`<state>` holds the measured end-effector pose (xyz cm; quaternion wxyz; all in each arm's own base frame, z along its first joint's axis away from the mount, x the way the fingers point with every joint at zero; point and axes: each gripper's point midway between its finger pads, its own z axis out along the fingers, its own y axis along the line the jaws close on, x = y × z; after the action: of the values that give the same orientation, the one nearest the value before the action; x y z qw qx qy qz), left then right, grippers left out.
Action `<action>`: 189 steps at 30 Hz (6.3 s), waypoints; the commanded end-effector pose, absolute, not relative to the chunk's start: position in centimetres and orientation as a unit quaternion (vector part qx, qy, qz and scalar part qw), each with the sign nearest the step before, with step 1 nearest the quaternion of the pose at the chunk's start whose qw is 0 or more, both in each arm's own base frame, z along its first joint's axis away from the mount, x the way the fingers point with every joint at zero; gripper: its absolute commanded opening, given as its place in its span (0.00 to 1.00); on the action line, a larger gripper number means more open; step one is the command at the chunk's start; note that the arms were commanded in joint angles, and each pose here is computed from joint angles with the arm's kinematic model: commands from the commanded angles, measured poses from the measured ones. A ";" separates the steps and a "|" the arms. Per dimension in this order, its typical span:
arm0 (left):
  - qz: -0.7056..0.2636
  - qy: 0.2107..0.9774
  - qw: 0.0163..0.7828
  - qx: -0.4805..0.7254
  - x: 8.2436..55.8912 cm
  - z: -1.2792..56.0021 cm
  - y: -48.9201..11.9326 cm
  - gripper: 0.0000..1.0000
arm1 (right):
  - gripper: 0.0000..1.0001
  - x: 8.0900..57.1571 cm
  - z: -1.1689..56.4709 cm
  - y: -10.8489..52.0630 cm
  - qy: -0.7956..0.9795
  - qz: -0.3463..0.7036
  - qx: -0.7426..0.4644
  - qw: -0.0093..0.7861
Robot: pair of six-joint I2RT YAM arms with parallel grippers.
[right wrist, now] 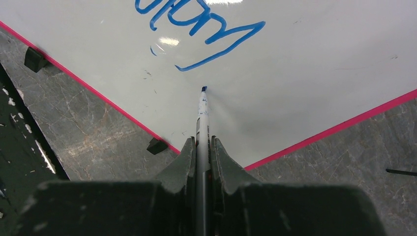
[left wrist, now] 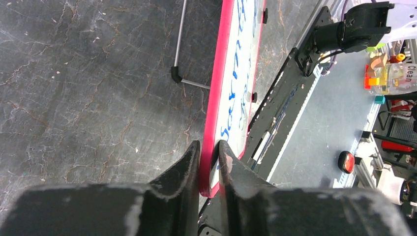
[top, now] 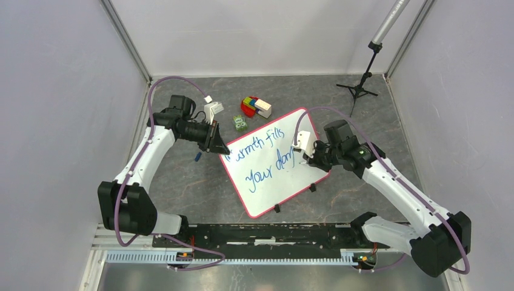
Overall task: Write a sentence on the whiteboard
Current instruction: Pick up the pen cap from the center of the board, then insert the whiteboard marker without the cap into the pen cap.
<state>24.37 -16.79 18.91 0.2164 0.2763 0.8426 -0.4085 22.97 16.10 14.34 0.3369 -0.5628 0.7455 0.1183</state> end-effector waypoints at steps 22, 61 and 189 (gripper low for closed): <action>-0.164 0.910 0.310 0.221 29.7 20.1 -0.5 0.68 | 0.00 26.1 24.3 16.5 0.715 0.329 -0.430 0.443; -0.053 0.955 0.149 0.250 32.3 -0.6 -0.8 0.23 | 0.00 27.8 20.1 11.0 0.770 0.330 -0.321 0.442; -0.202 0.607 0.267 0.721 16.9 17.3 -38.5 0.02 | 0.00 17.9 17.7 15.4 0.686 0.539 -0.356 0.334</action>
<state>17.11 -36.99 15.38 0.2457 0.7210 0.6232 -0.1774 17.28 15.32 16.77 0.3173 -0.3387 0.6963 0.5476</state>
